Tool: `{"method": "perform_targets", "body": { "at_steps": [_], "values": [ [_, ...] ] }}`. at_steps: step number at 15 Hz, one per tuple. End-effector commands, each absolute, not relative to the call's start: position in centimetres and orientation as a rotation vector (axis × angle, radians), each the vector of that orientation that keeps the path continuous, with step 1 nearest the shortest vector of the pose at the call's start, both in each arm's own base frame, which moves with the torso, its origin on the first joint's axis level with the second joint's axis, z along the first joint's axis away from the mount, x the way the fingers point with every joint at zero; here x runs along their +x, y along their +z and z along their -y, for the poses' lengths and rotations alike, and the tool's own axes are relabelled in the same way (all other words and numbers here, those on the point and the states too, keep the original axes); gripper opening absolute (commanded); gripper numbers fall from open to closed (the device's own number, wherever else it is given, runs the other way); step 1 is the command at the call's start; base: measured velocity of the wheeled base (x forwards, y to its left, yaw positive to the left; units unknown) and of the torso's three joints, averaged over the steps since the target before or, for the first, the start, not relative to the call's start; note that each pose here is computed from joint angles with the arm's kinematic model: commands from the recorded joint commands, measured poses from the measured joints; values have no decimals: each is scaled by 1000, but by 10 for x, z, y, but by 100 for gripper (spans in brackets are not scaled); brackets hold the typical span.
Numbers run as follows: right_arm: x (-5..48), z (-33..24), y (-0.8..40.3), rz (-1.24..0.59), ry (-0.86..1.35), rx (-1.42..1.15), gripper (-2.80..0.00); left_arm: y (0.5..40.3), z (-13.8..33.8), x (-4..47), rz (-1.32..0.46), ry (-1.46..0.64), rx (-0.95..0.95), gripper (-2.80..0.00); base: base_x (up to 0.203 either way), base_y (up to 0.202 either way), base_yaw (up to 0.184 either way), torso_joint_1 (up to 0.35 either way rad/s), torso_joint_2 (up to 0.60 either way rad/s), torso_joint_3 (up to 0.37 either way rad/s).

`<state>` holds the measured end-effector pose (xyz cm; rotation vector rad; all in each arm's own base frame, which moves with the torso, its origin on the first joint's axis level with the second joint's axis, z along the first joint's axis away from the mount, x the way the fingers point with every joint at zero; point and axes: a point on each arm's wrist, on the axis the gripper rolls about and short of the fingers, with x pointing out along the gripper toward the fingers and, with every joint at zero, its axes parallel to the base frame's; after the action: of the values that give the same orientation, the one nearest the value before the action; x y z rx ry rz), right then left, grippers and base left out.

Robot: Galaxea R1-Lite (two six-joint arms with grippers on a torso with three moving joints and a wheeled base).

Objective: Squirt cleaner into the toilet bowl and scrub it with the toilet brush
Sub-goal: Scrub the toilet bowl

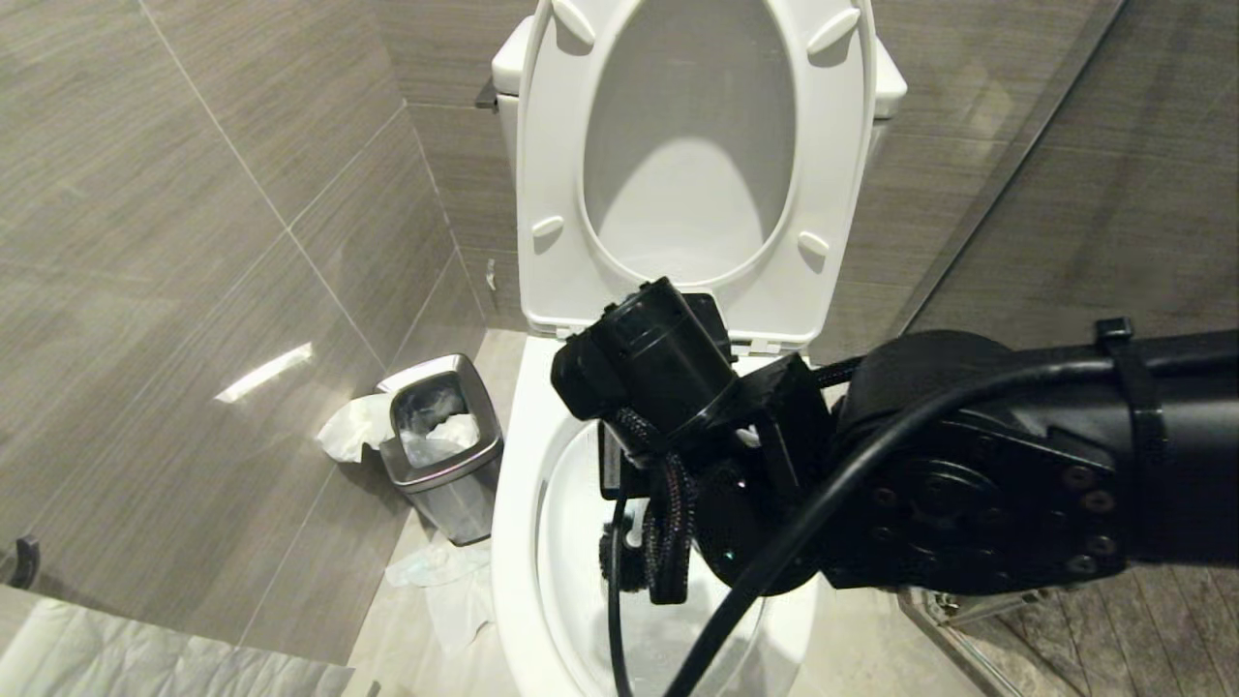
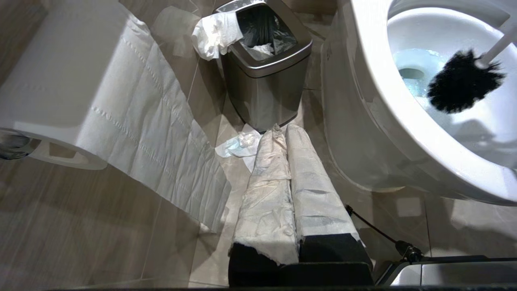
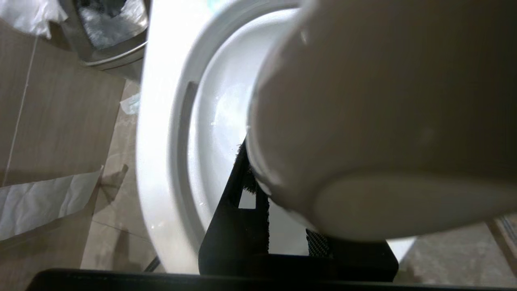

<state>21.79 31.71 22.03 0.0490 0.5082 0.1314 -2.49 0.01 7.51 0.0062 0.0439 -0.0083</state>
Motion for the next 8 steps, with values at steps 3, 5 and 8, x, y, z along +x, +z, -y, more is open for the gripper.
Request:
{"method": "perform_targets", "body": {
  "at_steps": [3, 5, 8],
  "values": [
    [223, -296, 233, -487, 88, 75, -280, 75, 0, -25, -46, -8, 6, -280, 0, 0, 0, 0, 0, 0],
    [229, -286, 233, -474, 34, 69, -280, 75, 0, -25, -45, -8, 6, -280, 0, 0, 0, 0, 0, 0],
    [244, -272, 235, -464, -22, 79, -280, 75, 0, -25, -46, -8, 6, -280, 0, 0, 0, 0, 0, 0]
  ]
}}
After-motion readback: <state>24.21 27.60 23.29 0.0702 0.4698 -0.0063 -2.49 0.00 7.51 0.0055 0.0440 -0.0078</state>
